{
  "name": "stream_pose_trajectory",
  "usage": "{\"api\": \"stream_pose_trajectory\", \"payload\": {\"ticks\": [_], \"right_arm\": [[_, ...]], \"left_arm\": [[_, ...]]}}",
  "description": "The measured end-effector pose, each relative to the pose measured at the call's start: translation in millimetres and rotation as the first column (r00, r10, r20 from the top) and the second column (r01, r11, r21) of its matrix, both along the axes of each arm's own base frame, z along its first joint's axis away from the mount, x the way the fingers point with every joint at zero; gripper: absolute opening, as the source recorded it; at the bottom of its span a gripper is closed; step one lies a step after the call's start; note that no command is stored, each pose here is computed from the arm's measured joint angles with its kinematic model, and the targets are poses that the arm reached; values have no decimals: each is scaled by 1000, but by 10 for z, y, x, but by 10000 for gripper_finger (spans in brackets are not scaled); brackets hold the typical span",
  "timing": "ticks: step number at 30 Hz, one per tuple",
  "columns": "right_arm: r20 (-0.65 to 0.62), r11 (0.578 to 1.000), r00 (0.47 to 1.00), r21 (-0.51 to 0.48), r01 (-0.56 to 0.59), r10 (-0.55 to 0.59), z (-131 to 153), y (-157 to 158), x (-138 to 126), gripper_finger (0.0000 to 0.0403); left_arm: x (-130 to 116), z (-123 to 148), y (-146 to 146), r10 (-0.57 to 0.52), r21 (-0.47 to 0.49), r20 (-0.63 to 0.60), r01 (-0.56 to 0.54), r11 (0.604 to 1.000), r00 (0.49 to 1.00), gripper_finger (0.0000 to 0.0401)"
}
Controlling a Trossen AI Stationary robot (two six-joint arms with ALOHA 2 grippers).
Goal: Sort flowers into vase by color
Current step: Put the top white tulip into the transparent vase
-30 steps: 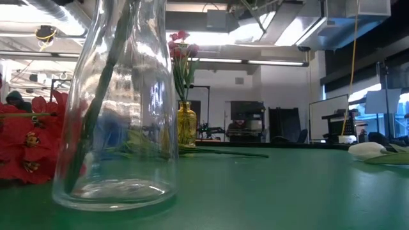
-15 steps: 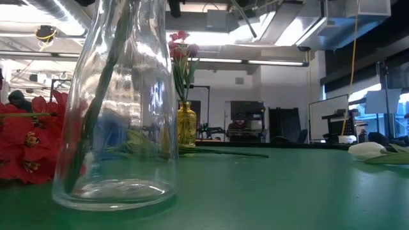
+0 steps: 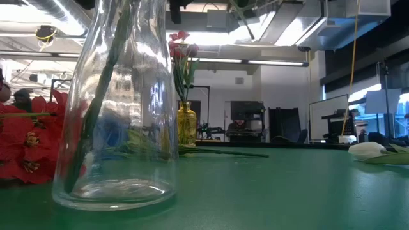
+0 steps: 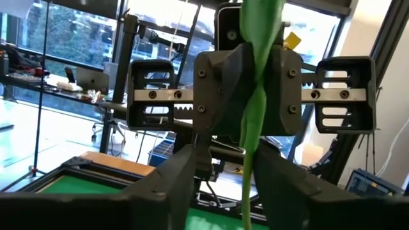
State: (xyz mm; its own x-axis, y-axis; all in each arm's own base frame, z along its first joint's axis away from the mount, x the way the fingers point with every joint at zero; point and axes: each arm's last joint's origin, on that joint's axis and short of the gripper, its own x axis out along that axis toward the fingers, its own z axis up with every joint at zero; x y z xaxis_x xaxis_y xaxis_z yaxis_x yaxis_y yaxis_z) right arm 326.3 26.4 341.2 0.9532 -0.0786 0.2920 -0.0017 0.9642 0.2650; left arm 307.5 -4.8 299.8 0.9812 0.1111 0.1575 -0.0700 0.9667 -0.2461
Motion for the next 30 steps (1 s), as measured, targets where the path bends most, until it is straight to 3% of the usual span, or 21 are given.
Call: {"api": "stream_pose_trajectory", "payload": {"ticks": [10, 15, 23, 30], "right_arm": [[-2, 1000, 1000, 2, 7, -7, -1, -4, 1, 14], [-4, 1000, 1000, -25, 13, -13, 1, -4, -1, 34], [-63, 998, 998, -67, -2, -2, 162, -7, -212, 166], [-178, 996, 983, -69, -49, 36, 301, -28, -537, 281]], "left_arm": [[8, -9, -7, -9, 5, -1, 9, 1000, 1000, 12], [8, -13, -19, -7, 6, -6, 7, 1000, 1000, 5], [-92, 65, -39, -1, 30, -32, 2, 1000, 1000, 2], [-363, 280, -51, 20, 51, -47, -18, 999, 999, 1]]}}
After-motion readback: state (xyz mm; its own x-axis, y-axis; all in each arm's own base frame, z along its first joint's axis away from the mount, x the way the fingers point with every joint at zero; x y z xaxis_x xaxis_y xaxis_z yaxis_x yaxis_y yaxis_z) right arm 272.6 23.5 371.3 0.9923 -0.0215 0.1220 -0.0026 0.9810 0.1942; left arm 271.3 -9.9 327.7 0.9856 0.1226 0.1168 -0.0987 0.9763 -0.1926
